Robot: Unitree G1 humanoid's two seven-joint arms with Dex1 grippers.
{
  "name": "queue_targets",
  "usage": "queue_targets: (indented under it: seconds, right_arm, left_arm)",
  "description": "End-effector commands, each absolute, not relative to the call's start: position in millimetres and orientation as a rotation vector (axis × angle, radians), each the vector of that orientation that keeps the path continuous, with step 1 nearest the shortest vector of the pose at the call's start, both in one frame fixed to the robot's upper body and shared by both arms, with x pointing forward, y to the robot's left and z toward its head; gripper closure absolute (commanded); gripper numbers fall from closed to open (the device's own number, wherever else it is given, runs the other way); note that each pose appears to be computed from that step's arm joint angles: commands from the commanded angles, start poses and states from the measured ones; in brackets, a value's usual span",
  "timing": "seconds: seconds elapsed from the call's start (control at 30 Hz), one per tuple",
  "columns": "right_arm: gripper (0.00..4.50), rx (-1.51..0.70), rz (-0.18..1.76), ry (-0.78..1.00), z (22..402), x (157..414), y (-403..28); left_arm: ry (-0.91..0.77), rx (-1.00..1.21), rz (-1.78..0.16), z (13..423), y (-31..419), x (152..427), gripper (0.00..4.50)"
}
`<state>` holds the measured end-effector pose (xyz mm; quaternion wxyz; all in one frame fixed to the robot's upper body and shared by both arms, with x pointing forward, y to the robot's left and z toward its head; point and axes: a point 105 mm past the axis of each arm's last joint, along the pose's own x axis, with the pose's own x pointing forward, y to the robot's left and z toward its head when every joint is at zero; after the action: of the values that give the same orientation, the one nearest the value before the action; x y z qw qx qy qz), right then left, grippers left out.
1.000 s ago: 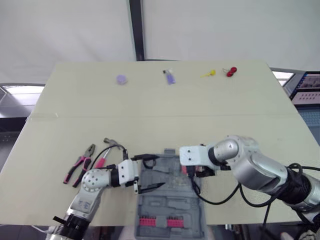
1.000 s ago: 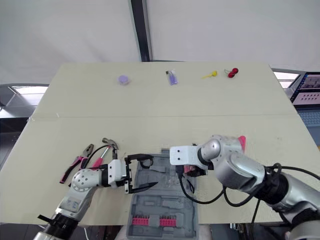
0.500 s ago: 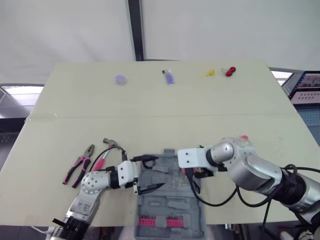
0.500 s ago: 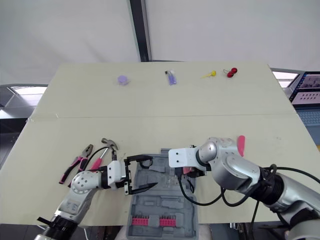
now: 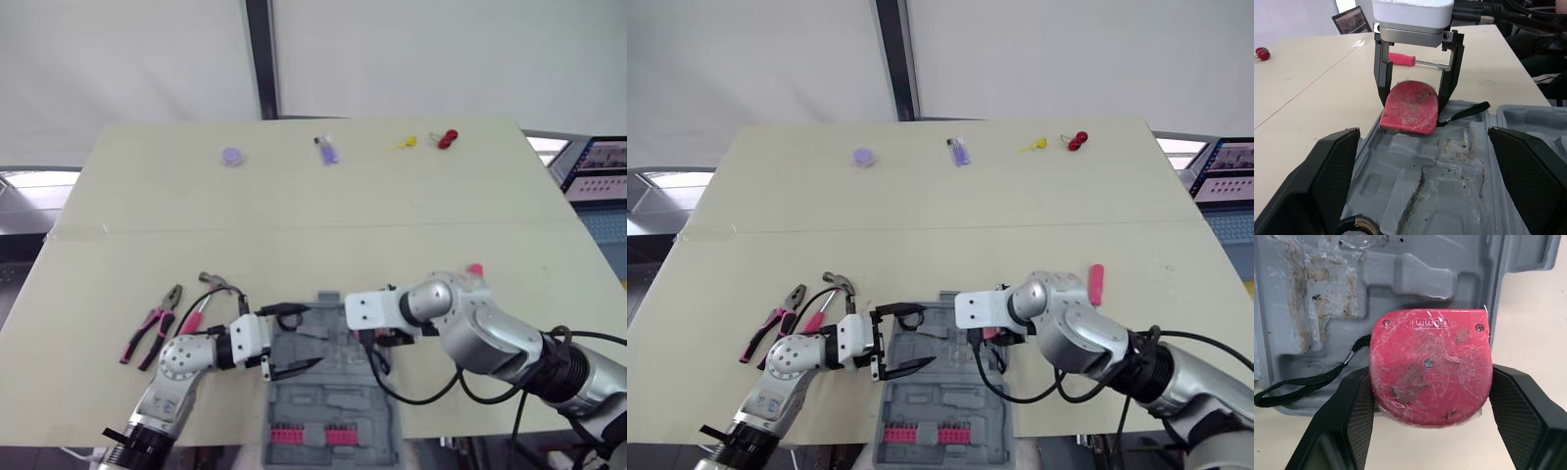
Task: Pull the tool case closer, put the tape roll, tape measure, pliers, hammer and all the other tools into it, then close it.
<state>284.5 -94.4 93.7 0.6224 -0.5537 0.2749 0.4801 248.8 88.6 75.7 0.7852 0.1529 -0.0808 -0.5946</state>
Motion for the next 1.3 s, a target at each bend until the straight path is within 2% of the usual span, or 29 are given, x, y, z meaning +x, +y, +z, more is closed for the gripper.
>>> queue_targets:
  seconds: [0.03, 0.93, 1.03, 1.3]
  right_arm:
    - [1.57, -1.289, 1.094, 0.59, 99.3, 286.0, -90.7]
    - [1.57, -1.288, 1.103, 0.585, 101.2, 284.8, -88.0]
    - [0.06, -1.283, 1.106, 0.589, 99.2, 283.6, -87.2]
    - [0.02, -1.267, 1.099, 0.583, 103.5, 282.6, -87.2]
  left_arm:
    - [-0.222, 0.345, -1.286, 86.2, 86.3, 247.2, 0.0]
    - [-0.216, 0.347, -1.307, 82.8, 81.5, 245.4, 0.0]
    - [-0.216, 0.345, -1.31, 82.1, 80.5, 244.7, 0.0]
    - [-0.217, 0.343, -1.313, 82.6, 79.4, 242.4, 0.0]
